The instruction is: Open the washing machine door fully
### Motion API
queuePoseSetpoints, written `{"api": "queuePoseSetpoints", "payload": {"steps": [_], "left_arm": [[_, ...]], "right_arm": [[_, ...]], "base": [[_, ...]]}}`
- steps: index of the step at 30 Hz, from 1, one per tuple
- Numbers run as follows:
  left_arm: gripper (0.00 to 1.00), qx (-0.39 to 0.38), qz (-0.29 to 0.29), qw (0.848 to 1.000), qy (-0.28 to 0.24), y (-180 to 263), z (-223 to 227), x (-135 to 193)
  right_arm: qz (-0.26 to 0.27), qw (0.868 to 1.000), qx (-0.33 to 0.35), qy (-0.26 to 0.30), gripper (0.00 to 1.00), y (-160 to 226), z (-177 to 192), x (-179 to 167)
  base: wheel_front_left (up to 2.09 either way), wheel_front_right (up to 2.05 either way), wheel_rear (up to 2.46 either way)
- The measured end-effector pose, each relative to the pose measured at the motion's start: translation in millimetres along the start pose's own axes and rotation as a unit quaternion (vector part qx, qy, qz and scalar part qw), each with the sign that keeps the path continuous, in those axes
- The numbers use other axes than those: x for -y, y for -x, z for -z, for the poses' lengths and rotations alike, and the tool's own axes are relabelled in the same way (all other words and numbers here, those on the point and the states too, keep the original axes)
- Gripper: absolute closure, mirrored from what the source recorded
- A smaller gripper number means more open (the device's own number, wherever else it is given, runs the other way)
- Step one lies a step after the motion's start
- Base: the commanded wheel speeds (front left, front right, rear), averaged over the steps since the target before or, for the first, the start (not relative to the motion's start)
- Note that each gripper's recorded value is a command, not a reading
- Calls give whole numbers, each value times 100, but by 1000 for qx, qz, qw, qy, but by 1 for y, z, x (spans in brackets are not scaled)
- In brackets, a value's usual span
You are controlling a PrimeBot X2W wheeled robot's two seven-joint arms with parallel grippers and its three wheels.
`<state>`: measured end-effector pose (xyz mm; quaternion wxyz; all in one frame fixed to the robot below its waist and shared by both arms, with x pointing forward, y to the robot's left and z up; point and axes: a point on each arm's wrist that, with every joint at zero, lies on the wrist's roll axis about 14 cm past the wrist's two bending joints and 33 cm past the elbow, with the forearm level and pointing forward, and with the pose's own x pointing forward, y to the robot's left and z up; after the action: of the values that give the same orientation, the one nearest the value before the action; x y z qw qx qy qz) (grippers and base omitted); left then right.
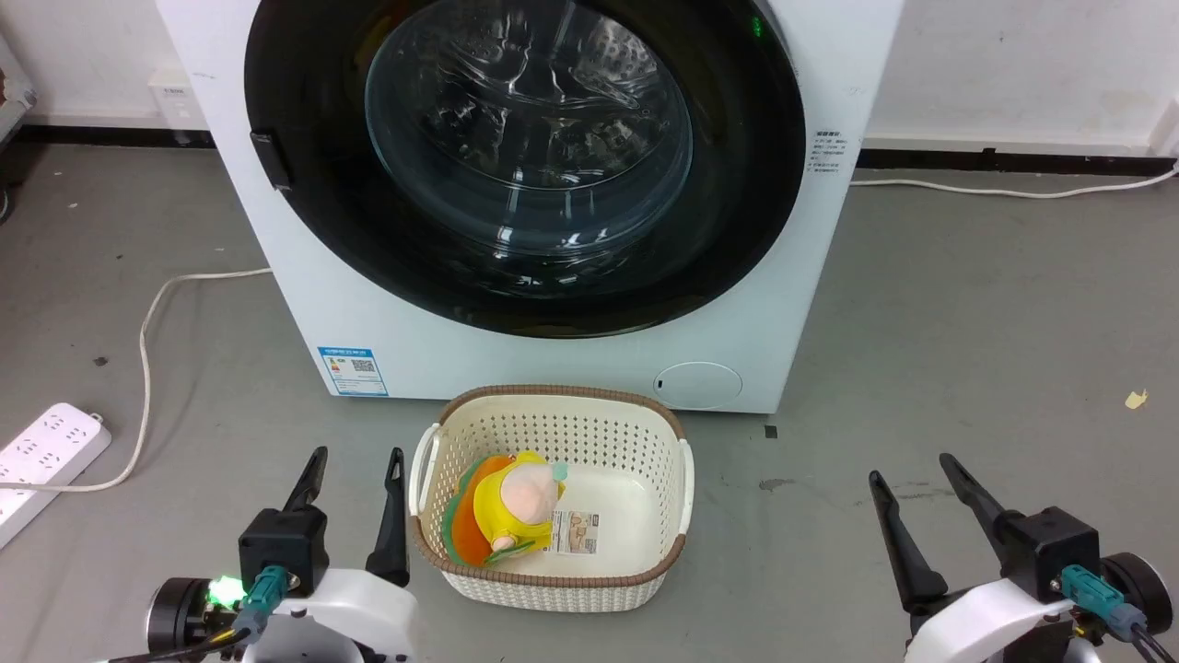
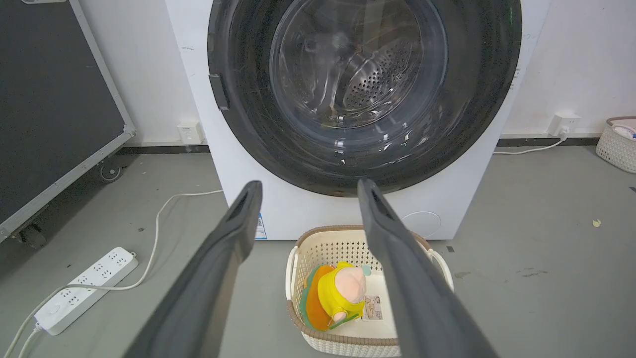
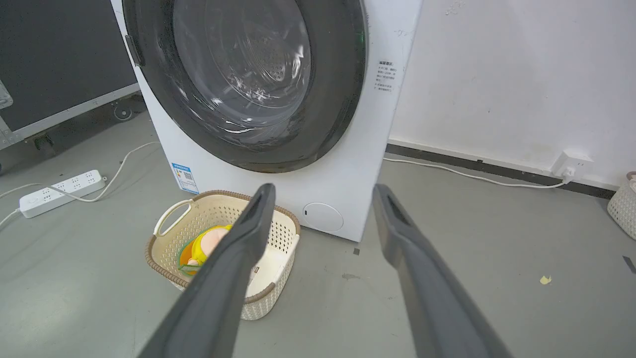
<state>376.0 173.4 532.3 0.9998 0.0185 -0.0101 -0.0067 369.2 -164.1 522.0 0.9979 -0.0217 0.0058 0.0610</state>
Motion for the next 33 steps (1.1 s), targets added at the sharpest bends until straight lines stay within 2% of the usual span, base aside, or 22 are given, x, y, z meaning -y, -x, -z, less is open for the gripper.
{"api": "queuePoseSetpoints", "payload": {"steps": [11, 26, 27, 28, 29, 33], "left_arm": [[0, -2, 1, 1000, 1, -3, 7, 1], [0, -9, -2, 1000, 4, -22, 20, 1], [0, -7, -2, 1000, 5, -23, 20, 1], [0, -6, -3, 1000, 5, -25, 20, 1], [0, -7, -3, 1000, 5, -26, 21, 2], [0, -5, -4, 1000, 8, -30, 22, 1]], "right_arm": [[0, 1000, 9, -9, 0, -10, 0, 1], [-22, 998, 39, -45, 0, -67, -22, 2], [-20, 997, 43, -56, 36, -72, -24, 3], [-18, 997, 45, -67, 36, -76, -26, 5], [-17, 996, 49, -75, 98, -80, -29, 6], [-11, 992, 61, -107, 100, -98, -40, 12]], "base": [[0, 0, 0], [0, 0, 0], [0, 0, 0], [0, 0, 0], [0, 0, 0], [0, 0, 0]]}}
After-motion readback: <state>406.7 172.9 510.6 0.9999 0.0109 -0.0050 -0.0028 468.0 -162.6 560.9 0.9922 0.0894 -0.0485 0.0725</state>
